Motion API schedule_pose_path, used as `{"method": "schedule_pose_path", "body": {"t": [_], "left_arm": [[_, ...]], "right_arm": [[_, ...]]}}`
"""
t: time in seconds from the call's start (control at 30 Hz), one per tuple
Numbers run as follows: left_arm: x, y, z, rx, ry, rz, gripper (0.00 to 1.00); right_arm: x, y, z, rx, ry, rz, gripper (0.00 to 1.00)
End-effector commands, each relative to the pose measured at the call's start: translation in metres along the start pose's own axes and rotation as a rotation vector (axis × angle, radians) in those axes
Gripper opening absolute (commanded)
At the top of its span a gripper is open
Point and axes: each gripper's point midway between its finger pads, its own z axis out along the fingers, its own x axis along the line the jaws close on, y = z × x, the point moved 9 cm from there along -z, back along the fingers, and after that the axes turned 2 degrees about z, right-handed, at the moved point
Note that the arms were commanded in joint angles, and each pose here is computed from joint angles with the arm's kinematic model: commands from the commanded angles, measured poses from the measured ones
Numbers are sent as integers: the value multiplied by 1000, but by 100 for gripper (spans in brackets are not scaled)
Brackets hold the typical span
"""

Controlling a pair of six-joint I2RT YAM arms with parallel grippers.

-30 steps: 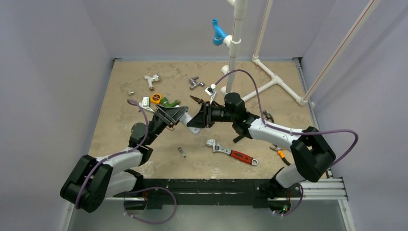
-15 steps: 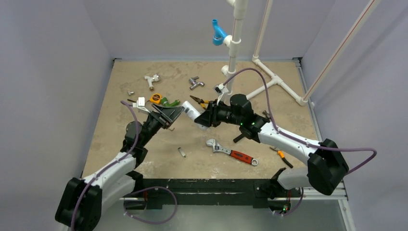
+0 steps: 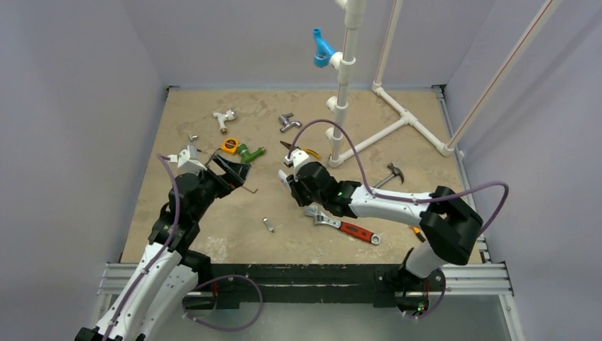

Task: Load the batteries into the remote control
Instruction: Place the remote control at the center of the board.

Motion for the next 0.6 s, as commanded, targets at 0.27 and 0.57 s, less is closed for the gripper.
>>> {"method": "schedule_pose_path", "body": {"t": [0.27, 0.57], "left_arm": [[15, -3, -4, 32, 111, 67, 100], [15, -3, -2, 39, 104, 68, 100]], "right_arm": [[-8, 0, 55, -71, -259, -244, 0], [-6, -17, 64, -59, -255, -339, 12]]}}
